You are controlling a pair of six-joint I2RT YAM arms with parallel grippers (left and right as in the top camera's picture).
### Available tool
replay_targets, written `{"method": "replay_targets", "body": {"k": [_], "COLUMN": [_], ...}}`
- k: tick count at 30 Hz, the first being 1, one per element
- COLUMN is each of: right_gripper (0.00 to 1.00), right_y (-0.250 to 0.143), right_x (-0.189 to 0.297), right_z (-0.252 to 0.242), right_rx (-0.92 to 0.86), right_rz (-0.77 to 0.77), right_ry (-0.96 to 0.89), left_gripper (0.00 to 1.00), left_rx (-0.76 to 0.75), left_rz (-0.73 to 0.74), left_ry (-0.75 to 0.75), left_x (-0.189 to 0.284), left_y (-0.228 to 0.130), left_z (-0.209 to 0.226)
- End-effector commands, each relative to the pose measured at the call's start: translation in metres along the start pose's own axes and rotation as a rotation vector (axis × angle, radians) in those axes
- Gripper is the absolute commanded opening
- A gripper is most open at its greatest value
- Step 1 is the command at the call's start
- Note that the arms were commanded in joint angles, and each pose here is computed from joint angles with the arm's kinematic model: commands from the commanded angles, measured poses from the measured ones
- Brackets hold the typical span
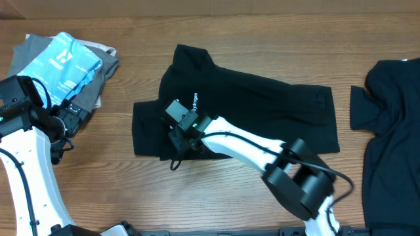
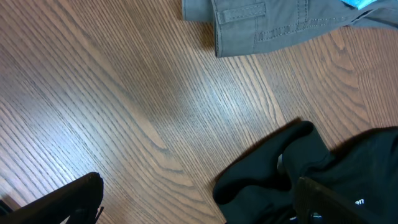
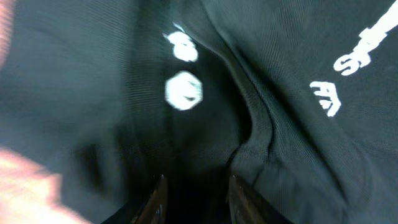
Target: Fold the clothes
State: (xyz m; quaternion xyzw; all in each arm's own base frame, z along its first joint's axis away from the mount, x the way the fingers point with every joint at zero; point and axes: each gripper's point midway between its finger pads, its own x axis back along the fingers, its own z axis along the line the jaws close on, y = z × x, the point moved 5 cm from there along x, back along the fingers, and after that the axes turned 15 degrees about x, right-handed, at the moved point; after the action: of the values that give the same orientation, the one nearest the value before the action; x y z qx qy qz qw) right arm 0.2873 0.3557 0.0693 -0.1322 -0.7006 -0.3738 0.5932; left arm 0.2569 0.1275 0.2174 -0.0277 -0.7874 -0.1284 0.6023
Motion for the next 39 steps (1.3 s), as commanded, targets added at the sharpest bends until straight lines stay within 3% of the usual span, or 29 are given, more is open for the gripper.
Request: {"method": "replay_targets", "body": {"k": [1,8,16,39], "right_gripper": [0.37,0.38,0.39,0.36], "right_y": [0.004,0.017,0.042,0.026], "right_x": [-0.014,-0.011,0.032,-0.001], "right_z": [-0.007,-0.007,-0.011,-0.023], "right_rx": [-0.005,-0.009,-0.011,-0.016], "right_rz": [-0.012,-0.06,-0.065,-0.008], "right_ry": [-0.045,-0.048,-0.075,-0.159], "left_gripper": [1.0,1.0,1.0,1.0], "left_rx": [-0.02,-0.02,-0.02,-0.02], "left_rz": [0.006,0.004,0.004,0.004], "left_ry": [-0.006,-0.004,-0.004,-0.004], "left_x": [0.0,0.0,0.0,0.0], "left_y": [0.0,0.001,0.001,0.001], "left_z": [-0.002,-0.002,-0.002,-0.002]}}
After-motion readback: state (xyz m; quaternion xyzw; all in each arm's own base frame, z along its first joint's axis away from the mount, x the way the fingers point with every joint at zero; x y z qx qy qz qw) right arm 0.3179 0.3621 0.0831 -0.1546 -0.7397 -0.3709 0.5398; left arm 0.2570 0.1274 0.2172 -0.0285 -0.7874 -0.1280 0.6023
